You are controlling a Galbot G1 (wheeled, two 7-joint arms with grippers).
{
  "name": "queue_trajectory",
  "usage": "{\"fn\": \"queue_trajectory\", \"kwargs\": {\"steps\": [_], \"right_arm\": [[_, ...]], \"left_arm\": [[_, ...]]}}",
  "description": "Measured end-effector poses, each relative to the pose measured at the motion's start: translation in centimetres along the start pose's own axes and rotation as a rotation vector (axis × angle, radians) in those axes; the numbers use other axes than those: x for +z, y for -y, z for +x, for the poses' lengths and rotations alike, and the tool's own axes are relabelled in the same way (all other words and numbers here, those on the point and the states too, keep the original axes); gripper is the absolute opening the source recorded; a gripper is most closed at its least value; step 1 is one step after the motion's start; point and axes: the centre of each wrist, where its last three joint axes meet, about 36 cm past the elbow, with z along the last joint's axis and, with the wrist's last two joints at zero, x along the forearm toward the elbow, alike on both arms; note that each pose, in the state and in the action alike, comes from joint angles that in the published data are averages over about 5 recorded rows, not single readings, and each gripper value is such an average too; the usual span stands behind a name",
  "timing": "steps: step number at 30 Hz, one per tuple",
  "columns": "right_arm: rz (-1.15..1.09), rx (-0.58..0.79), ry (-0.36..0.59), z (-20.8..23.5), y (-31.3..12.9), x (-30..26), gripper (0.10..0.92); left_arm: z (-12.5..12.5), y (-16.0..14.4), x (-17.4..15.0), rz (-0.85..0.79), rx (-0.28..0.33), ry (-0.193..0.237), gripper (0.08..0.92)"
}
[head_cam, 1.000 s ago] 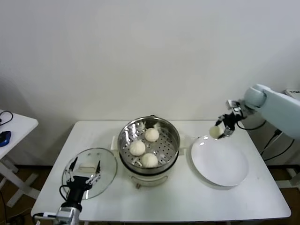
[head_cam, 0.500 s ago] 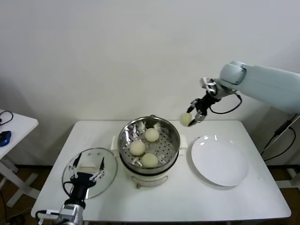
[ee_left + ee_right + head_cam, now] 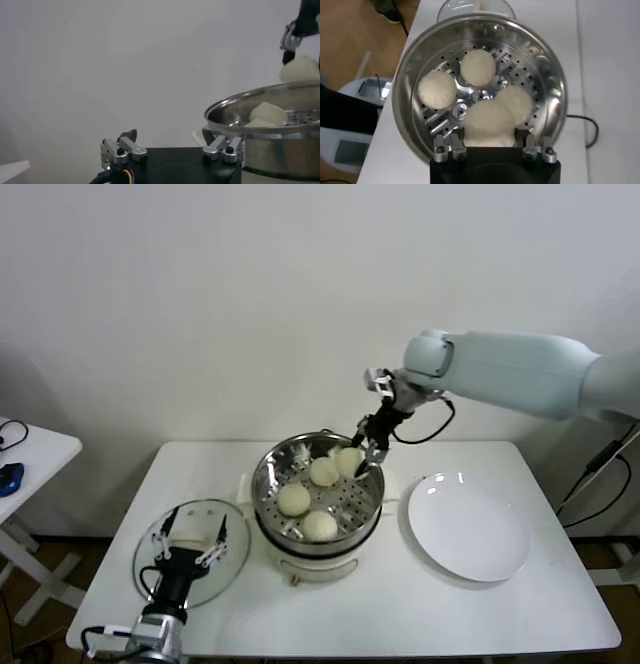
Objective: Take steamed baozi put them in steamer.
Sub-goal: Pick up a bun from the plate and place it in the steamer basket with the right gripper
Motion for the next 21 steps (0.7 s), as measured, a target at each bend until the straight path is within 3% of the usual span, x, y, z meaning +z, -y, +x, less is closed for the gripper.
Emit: {"fn": "queue_trajectory", "kwargs": {"steps": [10, 21], "right_arm": [[0.005, -0.050, -0.042, -4.1, -0.1, -0.3, 0.662], [0.017, -0.058, -0.078, -5.7, 0.2, 0.0, 0.662]], "left_arm": [[0.5, -0.5, 0.6, -0.002, -0.006, -0.014, 0.823], [0.2, -0.2, 0.3, 0.004, -0.004, -0.009, 0.823]]}}
